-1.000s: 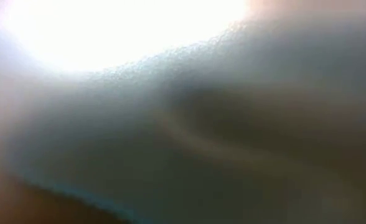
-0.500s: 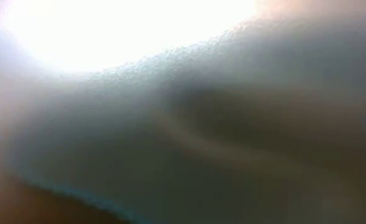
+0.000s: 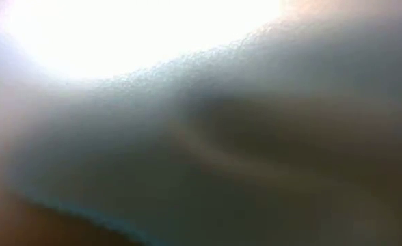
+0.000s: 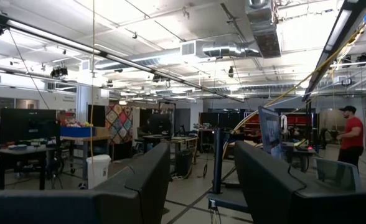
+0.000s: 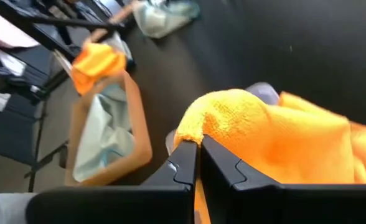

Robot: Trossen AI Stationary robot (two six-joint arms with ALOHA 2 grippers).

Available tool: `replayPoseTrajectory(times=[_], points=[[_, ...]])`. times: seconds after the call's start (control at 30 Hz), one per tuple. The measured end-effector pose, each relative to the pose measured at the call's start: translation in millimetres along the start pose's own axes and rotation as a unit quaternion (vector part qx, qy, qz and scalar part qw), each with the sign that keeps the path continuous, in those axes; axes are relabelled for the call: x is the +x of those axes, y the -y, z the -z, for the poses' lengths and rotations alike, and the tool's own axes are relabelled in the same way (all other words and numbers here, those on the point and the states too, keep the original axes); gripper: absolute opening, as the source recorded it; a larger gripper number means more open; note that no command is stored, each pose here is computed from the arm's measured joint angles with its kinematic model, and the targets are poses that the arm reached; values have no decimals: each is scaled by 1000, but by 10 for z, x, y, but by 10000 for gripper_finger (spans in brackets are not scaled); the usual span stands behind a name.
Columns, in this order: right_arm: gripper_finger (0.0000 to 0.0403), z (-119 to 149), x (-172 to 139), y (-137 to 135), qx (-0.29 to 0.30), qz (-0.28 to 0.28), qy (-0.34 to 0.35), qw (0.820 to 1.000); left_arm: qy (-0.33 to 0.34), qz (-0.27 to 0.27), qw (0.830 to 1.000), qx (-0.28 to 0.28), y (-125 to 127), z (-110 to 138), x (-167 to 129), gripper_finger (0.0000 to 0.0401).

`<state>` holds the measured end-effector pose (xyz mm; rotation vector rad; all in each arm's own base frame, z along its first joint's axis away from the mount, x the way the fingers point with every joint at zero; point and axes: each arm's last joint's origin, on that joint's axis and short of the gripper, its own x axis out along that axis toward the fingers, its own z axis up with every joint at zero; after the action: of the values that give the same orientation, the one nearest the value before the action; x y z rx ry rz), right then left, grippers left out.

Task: Sort microfiber towel by color & place in baskets
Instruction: Put the top orange microfiber towel into the transparent bin

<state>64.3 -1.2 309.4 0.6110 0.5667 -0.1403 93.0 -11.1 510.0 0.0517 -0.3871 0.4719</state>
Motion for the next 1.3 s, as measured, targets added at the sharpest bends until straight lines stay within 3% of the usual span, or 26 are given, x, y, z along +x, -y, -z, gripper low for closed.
replayPoseTrajectory(times=[0.67,1.0,1.13,1.3], points=[[17,191,329,161,67,43,-56,995,-3,1,1000,2,15,11,12,165],[110,47,573,82,63,30,-63,996,-3,1,1000,3,21,15,16,165],[143,39,727,76,69,35,-109,991,-4,1,1000,2,21,16,16,165],[157,53,862,57,83,7,-174,981,-5,2,1000,3,21,20,15,165]])
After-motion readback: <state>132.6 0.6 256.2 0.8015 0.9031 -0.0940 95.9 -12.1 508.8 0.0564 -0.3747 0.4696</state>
